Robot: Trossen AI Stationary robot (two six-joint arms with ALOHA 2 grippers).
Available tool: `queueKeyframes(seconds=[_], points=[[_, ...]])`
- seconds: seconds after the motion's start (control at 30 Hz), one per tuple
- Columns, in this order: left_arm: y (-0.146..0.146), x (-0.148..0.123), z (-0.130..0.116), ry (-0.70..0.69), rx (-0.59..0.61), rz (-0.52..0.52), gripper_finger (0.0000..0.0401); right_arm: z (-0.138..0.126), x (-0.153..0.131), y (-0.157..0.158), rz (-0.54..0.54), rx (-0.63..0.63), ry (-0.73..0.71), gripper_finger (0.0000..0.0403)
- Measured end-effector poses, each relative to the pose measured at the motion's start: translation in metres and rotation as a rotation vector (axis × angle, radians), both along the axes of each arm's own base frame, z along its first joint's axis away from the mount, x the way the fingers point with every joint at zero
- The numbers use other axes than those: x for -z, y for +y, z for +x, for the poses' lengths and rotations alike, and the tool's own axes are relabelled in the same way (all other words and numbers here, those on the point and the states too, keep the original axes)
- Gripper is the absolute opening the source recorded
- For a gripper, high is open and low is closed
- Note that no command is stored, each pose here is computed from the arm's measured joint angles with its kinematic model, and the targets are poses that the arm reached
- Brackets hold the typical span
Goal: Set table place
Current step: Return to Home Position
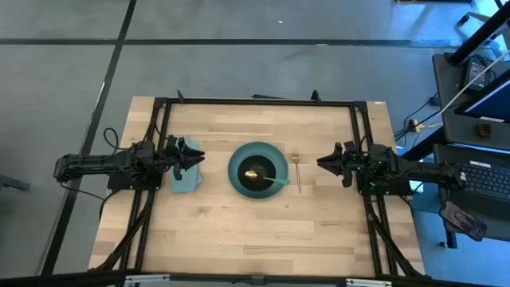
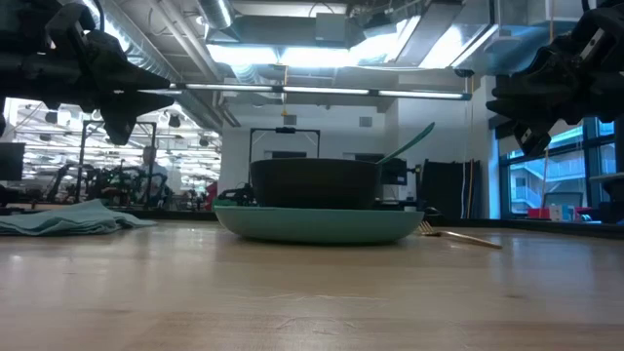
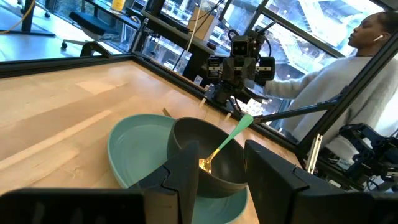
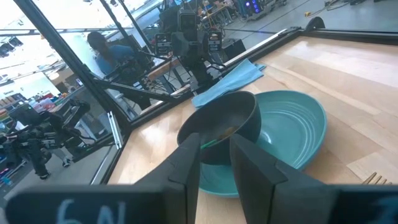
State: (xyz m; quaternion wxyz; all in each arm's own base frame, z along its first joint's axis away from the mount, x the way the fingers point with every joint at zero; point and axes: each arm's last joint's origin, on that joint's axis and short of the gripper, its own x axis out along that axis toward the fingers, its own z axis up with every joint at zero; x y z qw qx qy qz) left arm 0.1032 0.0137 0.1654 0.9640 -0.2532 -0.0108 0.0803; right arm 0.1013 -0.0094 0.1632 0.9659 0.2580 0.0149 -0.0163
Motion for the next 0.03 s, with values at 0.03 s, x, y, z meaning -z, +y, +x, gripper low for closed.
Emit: queueKeyframes(seconds=[0.03], points=[[0.0, 0.0, 0.0, 0.0, 0.0, 0.0, 0.0121, 0.0, 0.0, 0.0, 0.001, 0.0, 0.0, 0.0091]])
